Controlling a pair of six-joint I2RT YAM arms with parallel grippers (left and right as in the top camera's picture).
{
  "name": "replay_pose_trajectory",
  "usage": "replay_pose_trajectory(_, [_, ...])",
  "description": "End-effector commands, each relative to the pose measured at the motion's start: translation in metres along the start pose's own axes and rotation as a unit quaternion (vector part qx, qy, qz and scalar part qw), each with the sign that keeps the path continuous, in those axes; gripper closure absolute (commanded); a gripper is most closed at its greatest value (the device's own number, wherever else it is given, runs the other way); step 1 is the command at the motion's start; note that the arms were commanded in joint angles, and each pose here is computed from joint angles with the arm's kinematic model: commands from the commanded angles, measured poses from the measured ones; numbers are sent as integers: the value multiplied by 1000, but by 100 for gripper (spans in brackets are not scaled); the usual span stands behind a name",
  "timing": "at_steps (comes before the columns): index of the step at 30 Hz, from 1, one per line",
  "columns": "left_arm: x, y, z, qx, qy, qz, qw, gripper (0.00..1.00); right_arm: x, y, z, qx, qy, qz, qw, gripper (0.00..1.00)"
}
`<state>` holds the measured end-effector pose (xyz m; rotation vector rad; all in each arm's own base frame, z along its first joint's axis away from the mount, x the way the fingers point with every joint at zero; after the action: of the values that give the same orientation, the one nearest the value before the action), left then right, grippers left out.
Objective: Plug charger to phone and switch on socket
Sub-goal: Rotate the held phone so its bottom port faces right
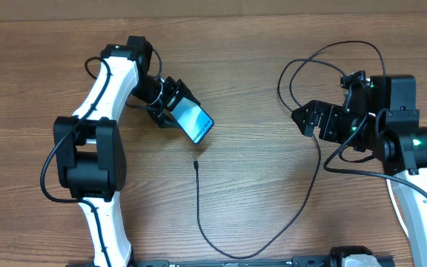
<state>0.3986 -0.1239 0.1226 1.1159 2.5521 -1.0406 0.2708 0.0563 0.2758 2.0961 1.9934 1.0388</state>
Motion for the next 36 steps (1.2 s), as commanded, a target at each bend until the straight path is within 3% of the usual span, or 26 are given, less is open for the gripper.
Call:
replay_pose_trajectory(1, [-21,-15,-5,56,-59,-1,997,48,4,5,-3,-8,4,1,1000,0])
replay_pose_trajectory(24, [-54,-52,-24,228,-190,-46,954,48,4,5,-3,-9,4,1,1000,0])
replay_pose_trajectory(36, [-55,-54,-26,238,-197,-49,950,49,4,5,-3,-8,4,1,1000,0])
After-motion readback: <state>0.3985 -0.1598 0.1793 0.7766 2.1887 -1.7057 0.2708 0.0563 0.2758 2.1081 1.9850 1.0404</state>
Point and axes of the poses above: each gripper's point midway between its finger pads, its own z axis out along the fingers, its own x axis along the line the jaws close on, y = z × x, the point moved 5 cm from there along -z, back along the fingers, and after that the axes turned 5 degrees about -z, right-handed, at the moved point
